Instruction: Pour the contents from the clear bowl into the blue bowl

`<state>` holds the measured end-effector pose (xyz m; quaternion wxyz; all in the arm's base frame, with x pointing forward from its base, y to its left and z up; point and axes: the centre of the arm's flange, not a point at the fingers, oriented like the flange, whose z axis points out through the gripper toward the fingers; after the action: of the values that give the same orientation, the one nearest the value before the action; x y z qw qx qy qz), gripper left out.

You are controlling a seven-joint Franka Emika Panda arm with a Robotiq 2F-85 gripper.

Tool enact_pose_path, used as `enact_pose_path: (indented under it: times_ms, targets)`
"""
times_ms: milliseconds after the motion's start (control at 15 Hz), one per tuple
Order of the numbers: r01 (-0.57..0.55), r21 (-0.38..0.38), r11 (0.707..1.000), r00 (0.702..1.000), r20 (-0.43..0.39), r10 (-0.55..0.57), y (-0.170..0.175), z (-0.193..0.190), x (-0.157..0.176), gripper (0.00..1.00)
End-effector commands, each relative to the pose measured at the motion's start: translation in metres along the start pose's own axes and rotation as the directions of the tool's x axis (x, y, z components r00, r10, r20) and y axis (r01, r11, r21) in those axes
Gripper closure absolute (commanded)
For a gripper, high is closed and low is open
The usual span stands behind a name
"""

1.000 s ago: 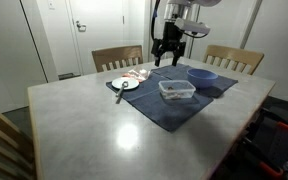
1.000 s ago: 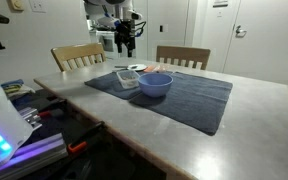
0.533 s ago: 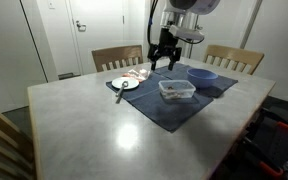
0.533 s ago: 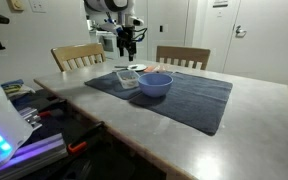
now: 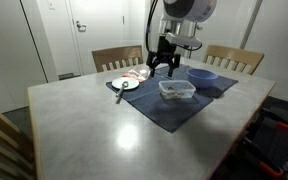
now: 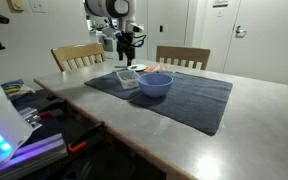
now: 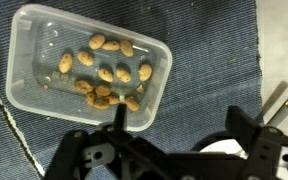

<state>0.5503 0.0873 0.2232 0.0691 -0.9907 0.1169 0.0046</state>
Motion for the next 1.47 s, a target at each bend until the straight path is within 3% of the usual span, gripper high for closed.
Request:
enact_pose_path:
  times_ms: [0,533,1400]
  targets:
    - [-0.003,-0.001,1.0,1.0,0.004,0.003,0.0,0.0,0.0,0.0]
    - [-0.05,-0.038,0.998,0.998,0.03,0.051,0.0,0.017,-0.014,0.0]
    - [-0.074,-0.008,0.997,0.997,0.017,0.075,0.007,0.042,-0.009,0.0]
